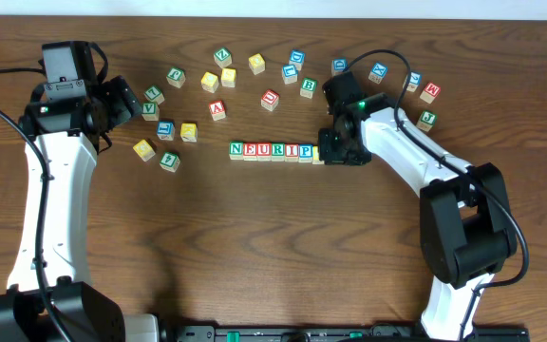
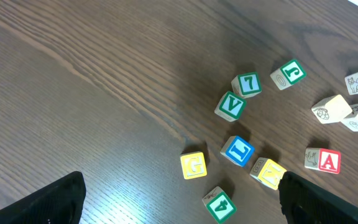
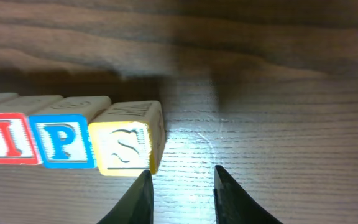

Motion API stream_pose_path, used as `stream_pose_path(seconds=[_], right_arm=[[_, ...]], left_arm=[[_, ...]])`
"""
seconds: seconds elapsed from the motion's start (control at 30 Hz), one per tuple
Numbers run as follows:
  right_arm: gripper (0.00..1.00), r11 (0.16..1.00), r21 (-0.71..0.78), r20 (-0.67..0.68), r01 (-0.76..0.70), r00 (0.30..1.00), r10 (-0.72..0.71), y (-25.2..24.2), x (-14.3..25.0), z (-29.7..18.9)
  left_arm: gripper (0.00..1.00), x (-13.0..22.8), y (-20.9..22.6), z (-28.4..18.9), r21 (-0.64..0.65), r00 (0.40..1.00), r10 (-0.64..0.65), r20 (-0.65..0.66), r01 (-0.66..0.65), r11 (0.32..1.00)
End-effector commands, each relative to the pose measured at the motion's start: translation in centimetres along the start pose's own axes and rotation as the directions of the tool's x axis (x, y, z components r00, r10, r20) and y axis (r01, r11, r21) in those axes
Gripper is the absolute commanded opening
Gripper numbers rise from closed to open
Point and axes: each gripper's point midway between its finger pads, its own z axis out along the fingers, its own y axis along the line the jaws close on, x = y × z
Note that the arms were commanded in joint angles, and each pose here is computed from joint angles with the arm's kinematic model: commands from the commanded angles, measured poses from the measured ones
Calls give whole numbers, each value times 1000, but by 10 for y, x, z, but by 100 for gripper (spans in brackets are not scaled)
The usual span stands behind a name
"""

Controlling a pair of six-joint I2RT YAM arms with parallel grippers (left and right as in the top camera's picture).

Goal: Spell out NEURIPS
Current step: 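Reposition the right gripper and push S leftward against P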

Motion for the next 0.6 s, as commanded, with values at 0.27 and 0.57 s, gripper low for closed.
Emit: stream_pose_path(seconds=[0.27,0.57], right_arm=[[20,1000,-19,-31,21,999,-22,12,2,-16],[1,997,-17,-62,81,995,-81,28,22,-7]], left_arm=[[98,-4,1,0,-6,1000,-1,7,1,1000],[98,-4,1,0,-6,1000,-1,7,1,1000]])
